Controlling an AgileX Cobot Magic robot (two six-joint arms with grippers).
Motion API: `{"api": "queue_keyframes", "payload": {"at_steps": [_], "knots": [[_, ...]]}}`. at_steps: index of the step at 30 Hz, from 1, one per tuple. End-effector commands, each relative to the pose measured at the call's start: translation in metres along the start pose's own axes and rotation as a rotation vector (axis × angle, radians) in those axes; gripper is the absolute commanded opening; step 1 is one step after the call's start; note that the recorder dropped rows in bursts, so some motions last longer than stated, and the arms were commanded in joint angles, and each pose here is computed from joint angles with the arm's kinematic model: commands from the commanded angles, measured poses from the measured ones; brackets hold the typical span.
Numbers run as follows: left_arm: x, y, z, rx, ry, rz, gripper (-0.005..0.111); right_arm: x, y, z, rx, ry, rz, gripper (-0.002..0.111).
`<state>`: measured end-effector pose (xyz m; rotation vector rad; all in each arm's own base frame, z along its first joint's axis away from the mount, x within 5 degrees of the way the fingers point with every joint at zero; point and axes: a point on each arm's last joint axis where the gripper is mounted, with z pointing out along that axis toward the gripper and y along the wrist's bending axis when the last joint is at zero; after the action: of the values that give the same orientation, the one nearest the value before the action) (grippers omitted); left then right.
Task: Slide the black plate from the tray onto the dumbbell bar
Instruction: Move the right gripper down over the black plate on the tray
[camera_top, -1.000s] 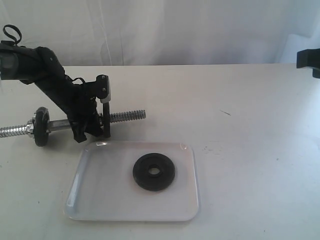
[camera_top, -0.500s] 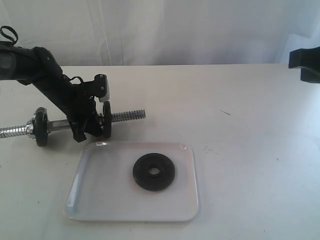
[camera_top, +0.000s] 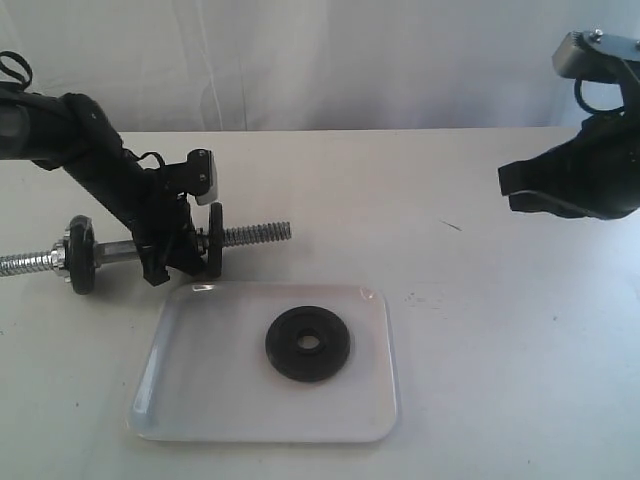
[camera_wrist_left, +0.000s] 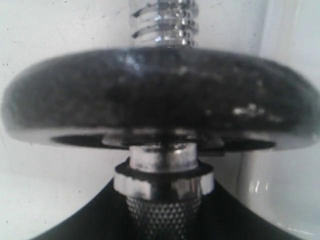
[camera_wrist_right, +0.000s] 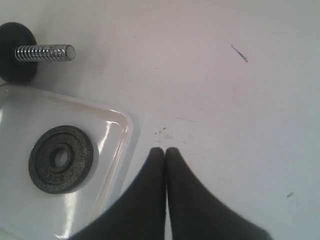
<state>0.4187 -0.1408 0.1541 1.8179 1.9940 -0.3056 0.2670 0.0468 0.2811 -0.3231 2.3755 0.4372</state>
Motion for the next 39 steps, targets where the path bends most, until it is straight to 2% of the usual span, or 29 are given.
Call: {"api": "queue_keyframes", "payload": {"at_steps": [1, 3, 4, 5, 6, 8, 16, 19, 30, 35, 39], "knots": [[-0.012, -0.001, -0.019, -0.006, -0.061, -0.025, 0.000, 0.000, 0.000, 0.012, -0.058, 0.003, -0.059, 0.006], [-0.014, -0.001, -0.026, -0.020, -0.067, -0.012, 0.000, 0.000, 0.001, 0.020, -0.103, -0.003, -0.058, 0.019], [-0.016, -0.002, -0.030, -0.020, -0.071, 0.002, 0.000, -0.001, 0.003, 0.023, -0.130, -0.014, -0.016, 0.029], [-0.017, -0.002, -0.032, -0.023, -0.073, 0.007, 0.000, -0.002, 0.003, 0.025, -0.137, -0.017, 0.000, 0.034], [-0.018, -0.003, -0.034, -0.023, -0.074, 0.008, 0.000, -0.001, 0.005, 0.028, -0.150, -0.010, 0.001, 0.044], [-0.021, -0.003, -0.038, -0.031, -0.086, 0.006, 0.000, 0.000, 0.012, 0.034, -0.167, -0.001, -0.088, 0.056], [-0.028, -0.005, -0.054, -0.055, -0.103, 0.021, 0.000, 0.004, 0.035, 0.070, -0.144, 0.016, -0.165, 0.077], [-0.027, -0.006, -0.054, -0.042, -0.101, 0.029, 0.000, 0.006, 0.039, 0.083, -0.111, 0.008, -0.179, 0.083], [-0.028, -0.006, -0.056, -0.047, -0.098, 0.035, 0.000, 0.025, 0.076, 0.132, -0.047, 0.016, -0.319, 0.084], [-0.027, -0.006, -0.056, -0.046, -0.089, 0.038, 0.000, 0.035, 0.087, 0.149, -0.013, 0.017, -0.314, 0.093], [-0.027, -0.006, -0.057, -0.047, -0.087, 0.040, 0.000, 0.040, 0.101, 0.154, -0.050, 0.039, -0.296, 0.102]]}}
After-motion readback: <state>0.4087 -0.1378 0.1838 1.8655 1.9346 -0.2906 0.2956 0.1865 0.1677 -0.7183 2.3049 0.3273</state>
